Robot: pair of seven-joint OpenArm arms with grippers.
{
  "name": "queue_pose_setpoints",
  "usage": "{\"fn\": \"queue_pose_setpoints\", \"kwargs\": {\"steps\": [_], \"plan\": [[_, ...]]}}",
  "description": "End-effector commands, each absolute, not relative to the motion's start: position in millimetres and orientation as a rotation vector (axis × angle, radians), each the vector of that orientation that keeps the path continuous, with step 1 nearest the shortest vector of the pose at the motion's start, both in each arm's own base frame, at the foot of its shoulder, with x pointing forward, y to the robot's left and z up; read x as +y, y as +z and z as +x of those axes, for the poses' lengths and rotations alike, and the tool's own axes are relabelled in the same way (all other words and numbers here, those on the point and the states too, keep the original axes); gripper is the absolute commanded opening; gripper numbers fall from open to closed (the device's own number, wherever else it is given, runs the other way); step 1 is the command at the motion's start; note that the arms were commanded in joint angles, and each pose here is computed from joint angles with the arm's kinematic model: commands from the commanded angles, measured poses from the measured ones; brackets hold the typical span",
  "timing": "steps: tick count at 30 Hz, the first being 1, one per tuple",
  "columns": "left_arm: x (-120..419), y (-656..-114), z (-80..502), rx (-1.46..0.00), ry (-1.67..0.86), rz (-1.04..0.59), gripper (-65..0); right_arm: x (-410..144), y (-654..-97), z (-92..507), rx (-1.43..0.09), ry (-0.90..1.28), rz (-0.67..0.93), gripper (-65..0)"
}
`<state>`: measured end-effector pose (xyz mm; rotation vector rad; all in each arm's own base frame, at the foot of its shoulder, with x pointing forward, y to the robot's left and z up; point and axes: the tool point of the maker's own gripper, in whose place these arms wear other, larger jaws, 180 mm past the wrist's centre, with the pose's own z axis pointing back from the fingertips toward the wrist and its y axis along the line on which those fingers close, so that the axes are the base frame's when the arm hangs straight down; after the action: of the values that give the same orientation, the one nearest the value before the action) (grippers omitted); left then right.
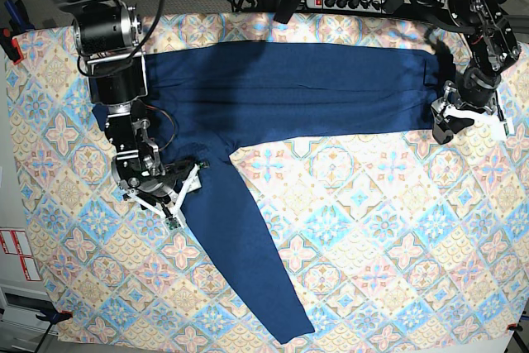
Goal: Fold the T-shirt properly
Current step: 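Fold the grasped sleeve back onto the shirt body with the right gripper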
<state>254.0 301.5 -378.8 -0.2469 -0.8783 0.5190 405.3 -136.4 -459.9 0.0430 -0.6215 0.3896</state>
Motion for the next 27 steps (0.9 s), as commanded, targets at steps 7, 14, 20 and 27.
{"fn": "queue_pose_setpoints", "kwargs": {"steps": [7, 14, 20, 27], "plan": [[307, -367, 260, -0.923, 0.506, -0.239, -23.9, -138, -442, 424, -0.696, 0.384, 0.040, -28.9], [307, -367, 260, -0.922, 0.506, -0.238, -23.9, -151, -469, 418, -0.632, 0.343, 0.050, -28.9], [307, -367, 260, -0.922, 0.506, -0.238, -23.9, -155, -487, 406, -0.606, 0.331, 0.059, -29.0], [307, -367, 260, -0.922, 0.506, -0.238, -23.9, -155, -489, 404, -0.600, 0.332, 0.062, -60.9]]}}
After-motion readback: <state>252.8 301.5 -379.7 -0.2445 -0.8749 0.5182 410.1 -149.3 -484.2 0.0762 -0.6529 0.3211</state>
